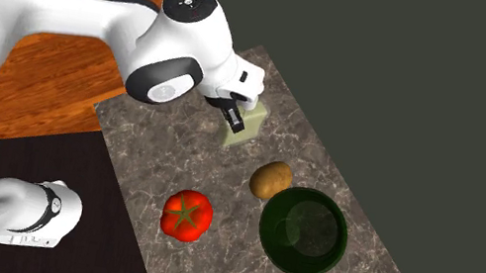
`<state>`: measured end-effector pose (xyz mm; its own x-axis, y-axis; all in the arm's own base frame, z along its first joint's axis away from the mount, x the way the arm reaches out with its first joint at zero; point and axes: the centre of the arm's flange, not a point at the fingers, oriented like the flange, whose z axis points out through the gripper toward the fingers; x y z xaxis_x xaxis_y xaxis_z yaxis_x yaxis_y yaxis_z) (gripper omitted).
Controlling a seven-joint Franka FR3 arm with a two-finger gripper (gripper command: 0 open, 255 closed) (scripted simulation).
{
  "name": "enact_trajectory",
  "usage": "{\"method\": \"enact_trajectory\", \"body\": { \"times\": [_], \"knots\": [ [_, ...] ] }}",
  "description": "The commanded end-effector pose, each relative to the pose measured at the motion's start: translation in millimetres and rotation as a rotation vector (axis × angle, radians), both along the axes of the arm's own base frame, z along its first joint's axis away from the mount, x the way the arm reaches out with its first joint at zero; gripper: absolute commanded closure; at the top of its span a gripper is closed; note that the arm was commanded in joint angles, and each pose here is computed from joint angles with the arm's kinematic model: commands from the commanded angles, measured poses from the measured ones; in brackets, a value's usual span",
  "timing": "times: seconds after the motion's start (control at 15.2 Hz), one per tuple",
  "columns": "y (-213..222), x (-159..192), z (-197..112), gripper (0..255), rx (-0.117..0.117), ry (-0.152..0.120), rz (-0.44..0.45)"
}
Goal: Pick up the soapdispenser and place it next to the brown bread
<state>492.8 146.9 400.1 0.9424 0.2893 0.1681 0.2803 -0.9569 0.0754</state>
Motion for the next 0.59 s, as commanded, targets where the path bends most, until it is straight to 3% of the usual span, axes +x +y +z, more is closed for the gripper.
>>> {"method": "enact_trajectory", "body": {
  "times": [0.0, 0.53],
  "knots": [
    [0, 0, 11, 255, 0.0, 0.0, 0.0],
    [0, 0, 54, 255, 0.0, 0.0, 0.0]
  ]
}}
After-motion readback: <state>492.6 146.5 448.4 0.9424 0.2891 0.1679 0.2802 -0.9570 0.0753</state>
